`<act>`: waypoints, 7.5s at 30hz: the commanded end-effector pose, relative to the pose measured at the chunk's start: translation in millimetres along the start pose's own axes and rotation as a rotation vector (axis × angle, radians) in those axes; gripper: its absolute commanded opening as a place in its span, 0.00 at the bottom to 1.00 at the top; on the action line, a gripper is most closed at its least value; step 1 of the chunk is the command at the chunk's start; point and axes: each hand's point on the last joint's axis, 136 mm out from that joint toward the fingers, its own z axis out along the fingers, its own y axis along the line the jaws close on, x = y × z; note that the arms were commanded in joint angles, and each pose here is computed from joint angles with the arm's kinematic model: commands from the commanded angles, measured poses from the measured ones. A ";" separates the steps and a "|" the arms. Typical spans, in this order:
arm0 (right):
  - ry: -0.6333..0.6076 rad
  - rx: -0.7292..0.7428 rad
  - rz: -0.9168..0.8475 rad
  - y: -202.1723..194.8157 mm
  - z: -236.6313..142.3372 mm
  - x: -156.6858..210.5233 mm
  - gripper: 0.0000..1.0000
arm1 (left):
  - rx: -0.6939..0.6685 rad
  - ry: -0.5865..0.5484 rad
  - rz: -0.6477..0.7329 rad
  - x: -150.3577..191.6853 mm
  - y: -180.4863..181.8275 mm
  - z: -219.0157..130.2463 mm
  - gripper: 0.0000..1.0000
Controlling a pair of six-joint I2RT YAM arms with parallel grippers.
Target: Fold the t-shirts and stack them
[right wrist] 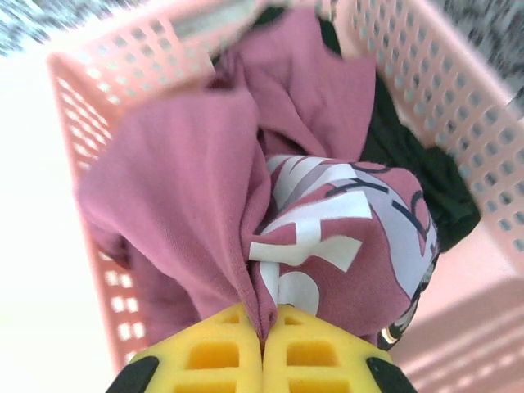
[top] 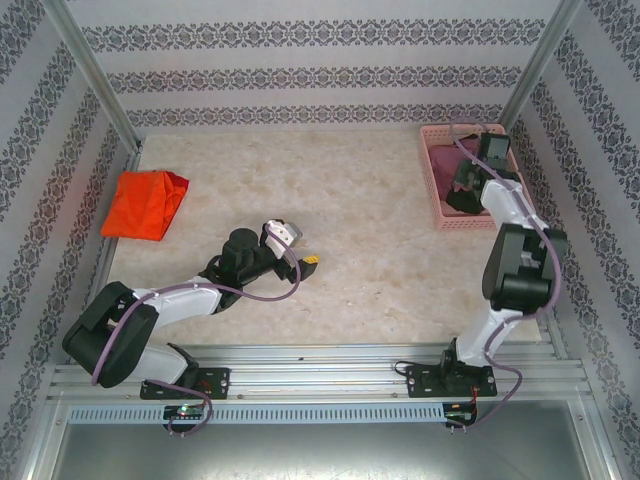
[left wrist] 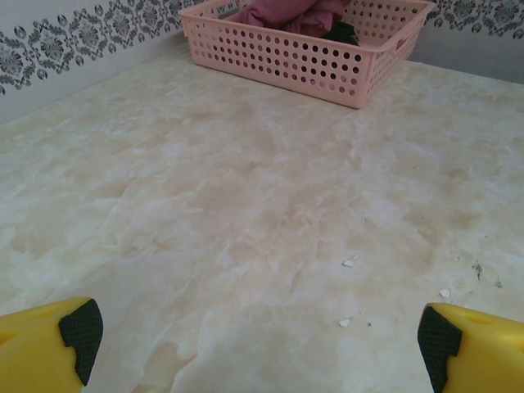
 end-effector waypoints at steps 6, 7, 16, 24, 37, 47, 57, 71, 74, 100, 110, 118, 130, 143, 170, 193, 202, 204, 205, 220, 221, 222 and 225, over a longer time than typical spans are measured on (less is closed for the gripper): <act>-0.493 -0.115 -0.199 75.7 -164.4 -85.6 0.00 | 0.000 -0.079 -0.031 -20.6 -0.9 7.0 1.00; -0.525 -0.139 -0.218 83.9 -180.2 -89.2 0.00 | -0.005 -0.084 -0.037 -21.0 0.0 6.8 1.00; -0.692 -0.486 -0.314 156.2 -309.8 -100.5 0.00 | -0.020 -0.132 -0.076 -32.3 2.7 2.7 1.00; -0.622 -0.858 -0.337 216.9 -354.2 -69.2 0.00 | -0.063 -0.152 -0.088 -35.8 8.1 -8.6 1.00; -0.436 -0.955 -0.408 277.0 -317.9 13.7 0.02 | -0.088 -0.225 -0.262 -63.0 18.8 -8.4 1.00; -0.196 -0.750 -0.394 269.8 -226.5 64.8 0.85 | -0.367 -0.086 -0.413 -16.7 65.0 -14.0 1.00; 0.114 -0.643 -0.303 218.7 -175.8 187.9 0.86 | -0.618 0.217 -0.777 60.8 72.8 -46.3 1.00; 0.378 -0.535 -0.289 215.9 -141.8 295.6 0.70 | -0.580 0.370 -1.265 72.9 38.2 2.9 0.87; 0.385 -0.522 -0.289 216.1 -136.8 298.8 0.61 | -0.603 0.382 -1.313 73.7 38.5 7.2 0.73; 0.291 -0.536 -0.276 212.0 -144.2 281.2 0.00 | -0.567 0.406 -1.481 62.7 11.5 26.9 0.64; 0.244 -0.556 -0.320 205.8 -155.3 282.4 0.00 | -0.593 0.390 -1.461 62.6 24.9 34.1 0.48; 0.162 -0.619 -0.428 220.8 -173.7 277.4 0.37 | -0.611 0.380 -1.450 62.2 34.1 35.4 0.24; 0.176 -0.547 -0.670 241.3 -166.4 325.3 0.50 | -0.650 0.377 -1.420 66.7 43.0 25.3 0.00; 0.119 -0.420 -0.612 212.8 -153.9 313.4 0.00 | -0.696 0.308 -1.365 60.4 65.7 -1.8 0.00; 0.309 -0.524 -0.446 209.9 -161.5 349.6 0.54 | -0.805 0.153 -1.274 33.9 108.1 -88.4 0.00; 0.366 -0.529 -0.439 233.3 -147.6 353.3 0.00 | -0.836 0.379 -1.427 133.6 43.5 -120.6 0.88; 0.375 -0.542 -0.438 239.1 -145.3 351.9 0.00 | -0.746 0.380 -1.548 134.9 28.2 -92.1 0.60; 0.378 -0.541 -0.434 238.3 -145.6 352.2 0.00 | -0.740 0.385 -1.537 132.9 30.0 -87.2 0.53; 0.379 -0.540 -0.430 237.4 -145.8 352.5 0.00 | -0.741 0.390 -1.530 132.1 31.0 -85.2 0.51; 0.380 -0.528 -0.420 229.4 -145.3 355.7 0.00 | -0.755 0.365 -1.485 127.2 43.8 -76.2 0.10; 0.379 -0.529 -0.420 229.4 -145.8 355.2 0.00 | -0.757 0.361 -1.479 126.2 45.2 -76.2 0.07; 0.376 -0.529 -0.419 229.2 -146.1 354.4 0.00 | -0.755 0.361 -1.473 125.1 46.1 -76.1 0.02; 0.365 -0.531 -0.413 228.2 -148.5 350.6 0.00 | -0.756 0.359 -1.451 120.9 48.6 -77.5 0.00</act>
